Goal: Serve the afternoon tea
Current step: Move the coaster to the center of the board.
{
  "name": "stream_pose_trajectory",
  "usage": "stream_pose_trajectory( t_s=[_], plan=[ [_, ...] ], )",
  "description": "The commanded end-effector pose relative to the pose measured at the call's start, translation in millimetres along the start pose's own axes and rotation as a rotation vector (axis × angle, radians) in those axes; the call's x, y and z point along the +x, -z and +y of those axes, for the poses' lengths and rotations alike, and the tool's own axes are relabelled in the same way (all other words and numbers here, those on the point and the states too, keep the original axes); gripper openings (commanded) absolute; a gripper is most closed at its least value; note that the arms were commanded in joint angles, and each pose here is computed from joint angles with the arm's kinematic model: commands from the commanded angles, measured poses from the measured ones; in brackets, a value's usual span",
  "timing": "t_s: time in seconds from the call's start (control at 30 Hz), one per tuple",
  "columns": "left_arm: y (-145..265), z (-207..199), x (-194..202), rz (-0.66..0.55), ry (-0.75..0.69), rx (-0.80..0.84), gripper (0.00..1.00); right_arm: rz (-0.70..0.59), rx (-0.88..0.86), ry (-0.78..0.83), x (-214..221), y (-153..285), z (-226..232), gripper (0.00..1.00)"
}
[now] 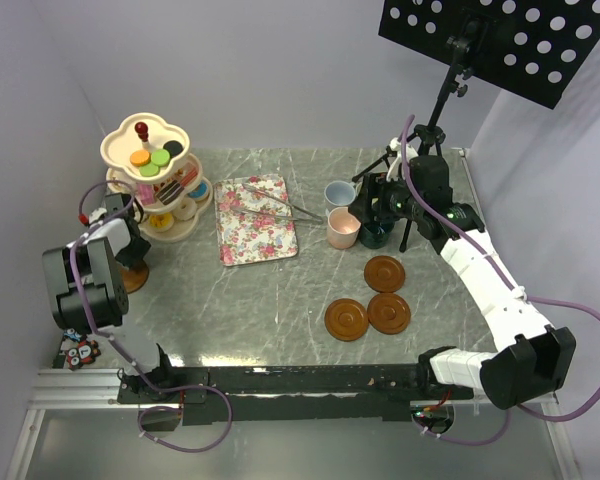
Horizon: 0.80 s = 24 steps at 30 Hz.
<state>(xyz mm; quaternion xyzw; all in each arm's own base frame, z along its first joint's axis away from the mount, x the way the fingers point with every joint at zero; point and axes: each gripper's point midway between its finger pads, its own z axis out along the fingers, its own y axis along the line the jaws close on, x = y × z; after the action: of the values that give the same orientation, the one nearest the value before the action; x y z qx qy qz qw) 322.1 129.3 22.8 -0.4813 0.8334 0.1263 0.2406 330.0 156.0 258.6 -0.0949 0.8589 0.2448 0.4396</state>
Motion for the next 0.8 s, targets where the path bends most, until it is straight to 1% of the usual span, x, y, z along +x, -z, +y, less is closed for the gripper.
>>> stream_pose_trajectory(
  t_s=[0.0, 0.23, 0.4, 0.47, 0.6, 0.77],
  plan=[
    [-16, -12, -24, -0.034, -0.025, -0.001, 0.46, -0.031, 0.023, 0.018, -9, 6, -4, 0.78],
    [-24, -38, -56, -0.074, -0.037, 0.018, 0.45, -0.015, 0.021, 0.008, -13, -2, -4, 0.78],
    [-20, -49, -75, -0.101, -0.051, 0.033, 0.45, -0.010, 0.014, 0.007, -15, -4, -3, 0.78],
    [-9, -52, -84, -0.124, -0.045, 0.058, 0.47, -0.008, 0.016, 0.008, -14, -4, -4, 0.78],
    [29, -58, -102, -0.206, -0.022, 0.156, 0.55, 0.014, 0.011, 0.010, -5, -3, -4, 0.79],
    [65, -51, -104, -0.248, -0.032, 0.217, 0.59, 0.044, 0.007, 0.020, 16, 7, -3, 0.79]
  ],
)
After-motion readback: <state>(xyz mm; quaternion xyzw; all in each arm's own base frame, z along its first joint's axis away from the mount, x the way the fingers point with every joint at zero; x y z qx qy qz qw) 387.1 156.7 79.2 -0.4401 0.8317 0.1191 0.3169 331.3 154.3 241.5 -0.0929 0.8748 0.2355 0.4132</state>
